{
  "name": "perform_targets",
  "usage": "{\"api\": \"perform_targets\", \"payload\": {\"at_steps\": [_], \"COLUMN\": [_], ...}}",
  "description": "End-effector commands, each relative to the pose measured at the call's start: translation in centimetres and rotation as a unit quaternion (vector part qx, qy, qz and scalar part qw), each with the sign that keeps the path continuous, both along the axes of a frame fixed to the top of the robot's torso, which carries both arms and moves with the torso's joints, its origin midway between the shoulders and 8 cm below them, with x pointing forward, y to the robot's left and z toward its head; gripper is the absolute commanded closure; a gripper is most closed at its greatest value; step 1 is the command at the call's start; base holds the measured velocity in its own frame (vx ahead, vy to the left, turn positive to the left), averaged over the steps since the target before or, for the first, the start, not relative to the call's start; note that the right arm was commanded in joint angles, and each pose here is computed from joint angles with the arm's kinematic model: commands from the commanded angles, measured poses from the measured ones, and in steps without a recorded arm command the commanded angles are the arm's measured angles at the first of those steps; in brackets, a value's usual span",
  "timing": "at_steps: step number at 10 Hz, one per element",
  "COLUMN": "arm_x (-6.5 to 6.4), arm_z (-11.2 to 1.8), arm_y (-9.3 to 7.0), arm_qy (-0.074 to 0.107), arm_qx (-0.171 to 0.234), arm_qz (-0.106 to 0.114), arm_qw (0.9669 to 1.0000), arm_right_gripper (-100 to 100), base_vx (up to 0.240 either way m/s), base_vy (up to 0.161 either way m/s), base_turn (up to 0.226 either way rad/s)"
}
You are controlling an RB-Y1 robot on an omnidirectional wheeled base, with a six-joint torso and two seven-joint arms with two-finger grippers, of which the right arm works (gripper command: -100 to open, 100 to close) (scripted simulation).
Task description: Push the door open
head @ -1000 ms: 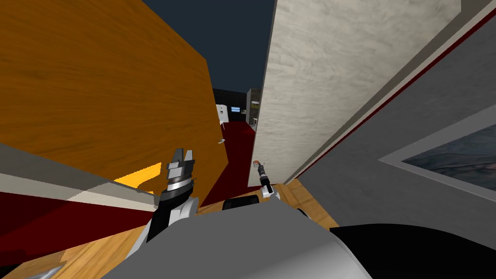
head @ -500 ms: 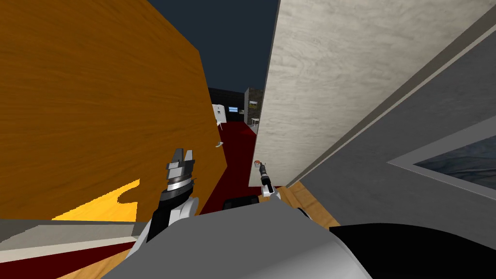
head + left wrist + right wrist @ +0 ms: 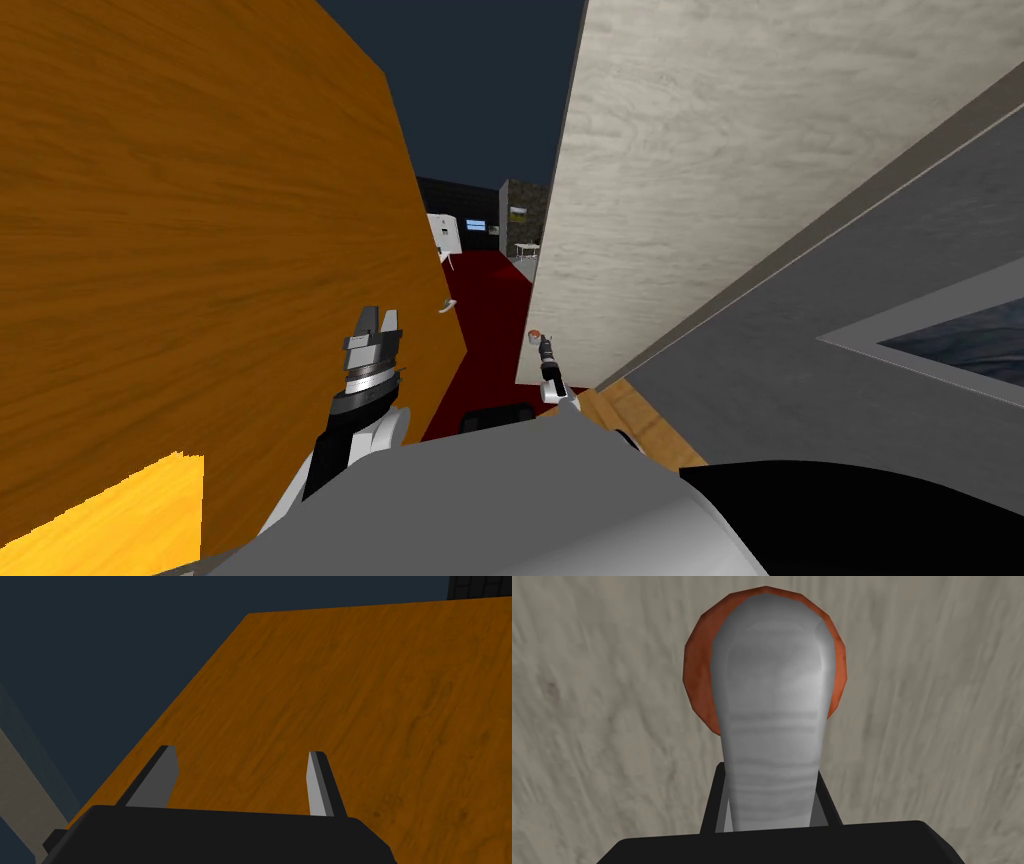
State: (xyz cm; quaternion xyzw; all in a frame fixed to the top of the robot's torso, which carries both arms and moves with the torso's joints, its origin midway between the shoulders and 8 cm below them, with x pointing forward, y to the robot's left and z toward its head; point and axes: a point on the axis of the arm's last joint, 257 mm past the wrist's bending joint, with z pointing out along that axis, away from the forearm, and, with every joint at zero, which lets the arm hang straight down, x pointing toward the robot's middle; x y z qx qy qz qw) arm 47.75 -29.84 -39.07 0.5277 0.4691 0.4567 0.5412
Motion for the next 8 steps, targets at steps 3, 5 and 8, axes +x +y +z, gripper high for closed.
{"api": "perform_targets", "payload": {"at_steps": [3, 5, 8], "arm_x": [-0.1, -0.2, -0.3], "arm_z": [0.4, 0.4, 0.1], "arm_y": [-2.0, -2.3, -2.6], "arm_qy": [-0.006, -0.005, -0.003], "arm_qx": [-0.002, 0.001, 0.007], "arm_qz": [-0.029, -0.038, -0.054], "arm_qw": [0.9996, 0.9993, 0.9985], "arm_right_gripper": [100, 100, 100], "base_vx": [0.188, 0.139, 0.188], "base_vy": [0.053, 0.047, 0.094], "base_turn": [-0.075, -0.061, -0.098]}}
